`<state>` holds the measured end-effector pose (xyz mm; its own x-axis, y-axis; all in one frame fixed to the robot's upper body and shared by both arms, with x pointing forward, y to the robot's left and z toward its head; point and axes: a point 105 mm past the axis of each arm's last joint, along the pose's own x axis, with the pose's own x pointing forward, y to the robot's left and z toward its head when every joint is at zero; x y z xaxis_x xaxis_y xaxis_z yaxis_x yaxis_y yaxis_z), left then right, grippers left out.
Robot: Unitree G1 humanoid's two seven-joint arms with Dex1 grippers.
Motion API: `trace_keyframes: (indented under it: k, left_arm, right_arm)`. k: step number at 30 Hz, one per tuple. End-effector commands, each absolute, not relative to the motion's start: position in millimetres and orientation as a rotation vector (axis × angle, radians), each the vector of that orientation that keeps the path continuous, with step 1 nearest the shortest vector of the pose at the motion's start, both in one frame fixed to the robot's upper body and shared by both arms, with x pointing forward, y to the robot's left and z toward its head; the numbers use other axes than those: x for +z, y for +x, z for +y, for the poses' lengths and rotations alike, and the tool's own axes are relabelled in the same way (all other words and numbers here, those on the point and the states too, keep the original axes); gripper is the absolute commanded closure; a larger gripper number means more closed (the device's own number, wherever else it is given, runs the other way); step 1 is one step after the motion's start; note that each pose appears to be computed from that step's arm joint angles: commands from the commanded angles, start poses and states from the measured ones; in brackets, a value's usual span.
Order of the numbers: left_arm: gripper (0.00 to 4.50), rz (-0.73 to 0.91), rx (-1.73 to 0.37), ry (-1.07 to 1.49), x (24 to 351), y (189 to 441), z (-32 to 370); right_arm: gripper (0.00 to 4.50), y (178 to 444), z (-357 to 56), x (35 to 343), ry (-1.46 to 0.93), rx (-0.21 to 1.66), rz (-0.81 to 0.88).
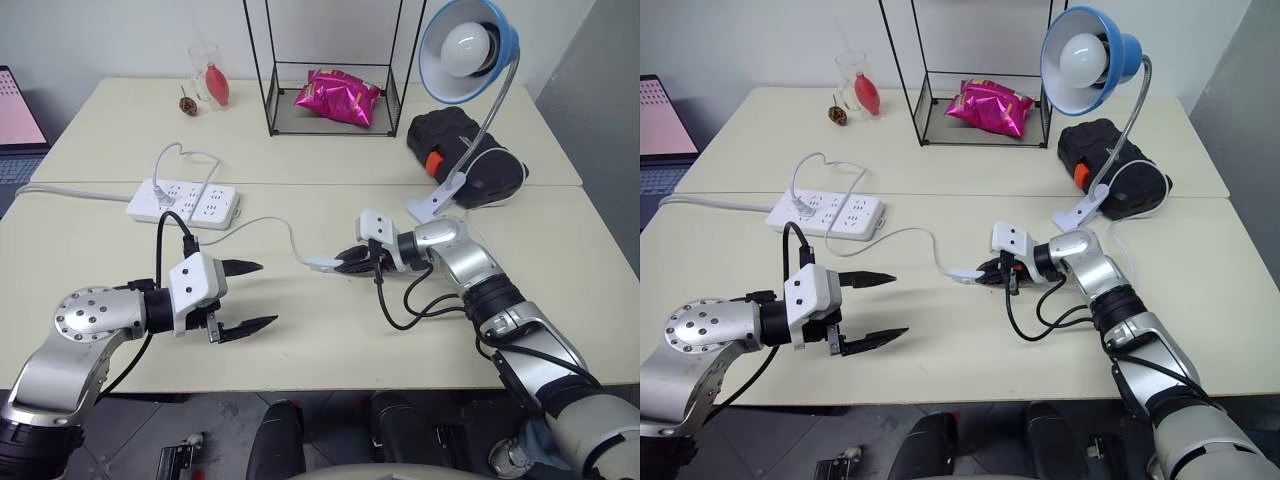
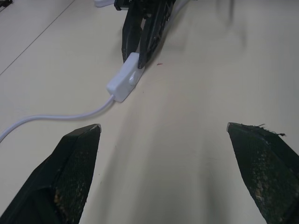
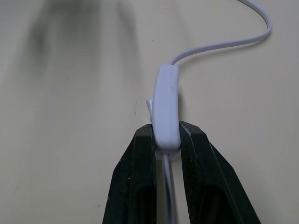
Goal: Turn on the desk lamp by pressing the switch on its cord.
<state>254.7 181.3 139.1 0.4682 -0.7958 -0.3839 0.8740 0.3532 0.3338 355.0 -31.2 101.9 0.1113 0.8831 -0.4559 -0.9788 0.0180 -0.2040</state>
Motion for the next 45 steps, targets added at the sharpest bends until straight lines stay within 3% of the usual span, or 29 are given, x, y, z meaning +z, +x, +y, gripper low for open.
trace_keyframes:
  k: [1,8,21,41,45]
  left_arm:
    - [0.00,0.130,-1.074,0.544,147,258,182]
    - [0.00,0.114,-1.082,0.543,148,260,177]
    - [0.00,0.070,-1.167,0.445,164,270,138]
    - [0.00,0.076,-1.215,0.391,158,285,119]
    - [0.76,0.074,-1.214,0.390,158,286,119]
  right_arm:
    - [4.12,352,-30,112,-0.584,1.496,0.174]
    - [4.12,348,-30,122,-0.575,1.521,0.151]
    - [4.12,312,-28,162,-0.507,1.603,0.123]
    - [4.12,301,-25,167,-0.510,1.617,0.125]
    - [4.12,300,-25,167,-0.512,1.620,0.123]
